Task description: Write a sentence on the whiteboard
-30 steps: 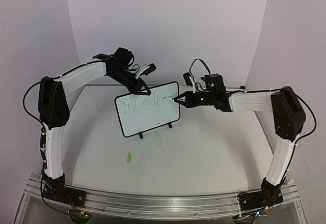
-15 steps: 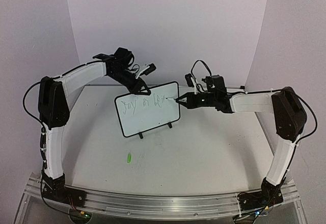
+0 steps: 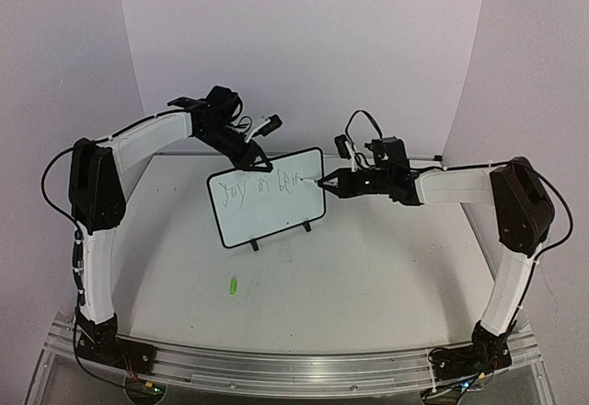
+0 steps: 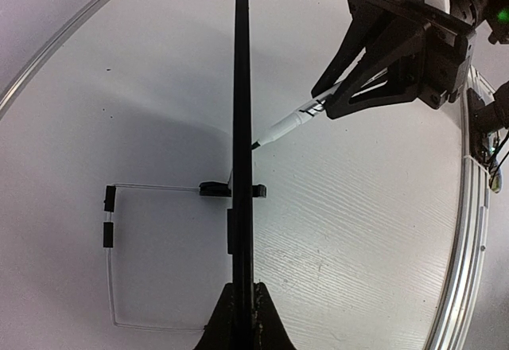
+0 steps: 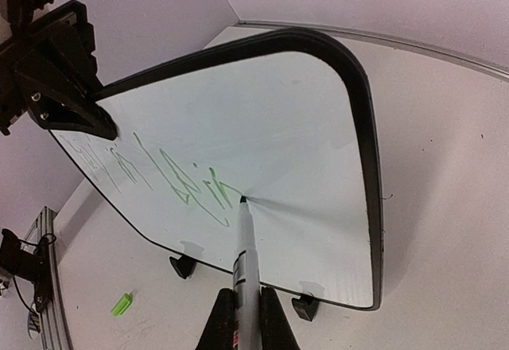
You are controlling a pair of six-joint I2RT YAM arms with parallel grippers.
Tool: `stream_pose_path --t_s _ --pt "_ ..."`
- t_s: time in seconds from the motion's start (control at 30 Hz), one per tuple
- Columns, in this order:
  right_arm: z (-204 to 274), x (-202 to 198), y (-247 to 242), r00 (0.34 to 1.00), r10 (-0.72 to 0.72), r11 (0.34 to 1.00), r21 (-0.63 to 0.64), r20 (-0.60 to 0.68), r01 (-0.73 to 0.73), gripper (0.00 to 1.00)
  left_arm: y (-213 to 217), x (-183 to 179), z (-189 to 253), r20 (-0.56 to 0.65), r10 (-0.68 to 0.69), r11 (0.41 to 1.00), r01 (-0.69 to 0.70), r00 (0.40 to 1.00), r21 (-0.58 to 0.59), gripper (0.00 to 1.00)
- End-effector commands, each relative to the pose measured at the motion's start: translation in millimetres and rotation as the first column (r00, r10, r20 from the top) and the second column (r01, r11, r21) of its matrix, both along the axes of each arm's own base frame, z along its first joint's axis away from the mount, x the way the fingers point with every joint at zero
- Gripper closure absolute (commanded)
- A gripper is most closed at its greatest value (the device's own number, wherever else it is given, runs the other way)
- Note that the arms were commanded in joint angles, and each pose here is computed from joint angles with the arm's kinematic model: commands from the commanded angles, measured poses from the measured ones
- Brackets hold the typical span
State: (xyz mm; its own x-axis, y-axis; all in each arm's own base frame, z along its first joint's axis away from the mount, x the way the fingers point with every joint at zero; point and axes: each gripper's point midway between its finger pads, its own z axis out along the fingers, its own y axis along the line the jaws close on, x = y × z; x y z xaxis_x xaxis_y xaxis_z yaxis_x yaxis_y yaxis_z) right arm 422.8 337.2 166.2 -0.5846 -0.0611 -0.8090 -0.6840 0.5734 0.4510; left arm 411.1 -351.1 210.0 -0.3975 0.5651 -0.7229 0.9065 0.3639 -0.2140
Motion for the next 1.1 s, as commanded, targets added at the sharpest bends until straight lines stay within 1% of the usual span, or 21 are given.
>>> stream_pose_path --t_s 0.0,0.57,0.87,1.07 --pt "-6.4 5.3 -2.0 1.000 -0.012 1.000 0.002 0.002 0.012 1.00 0.5 8.9 8.0 0.090 -0.021 1.000 0.019 0.996 0.020 1.00" --pt "-10.1 -1.2 -2.3 1.000 0.009 1.000 0.002 -0.016 -0.009 1.00 1.1 9.0 10.0 0.095 -0.019 1.000 0.017 0.995 0.021 1.00" --pt "20.7 -11.4 -5.6 0.999 0.018 0.999 0.046 0.028 -0.019 1.00 1.5 8.6 9.1 0.092 -0.017 1.000 0.015 0.996 0.022 1.00" --pt "27.5 -4.9 -11.1 1.000 0.005 0.997 0.078 0.030 -0.007 1.00 1.9 7.4 10.7 0.095 -0.018 1.000 0.016 0.995 0.021 1.00"
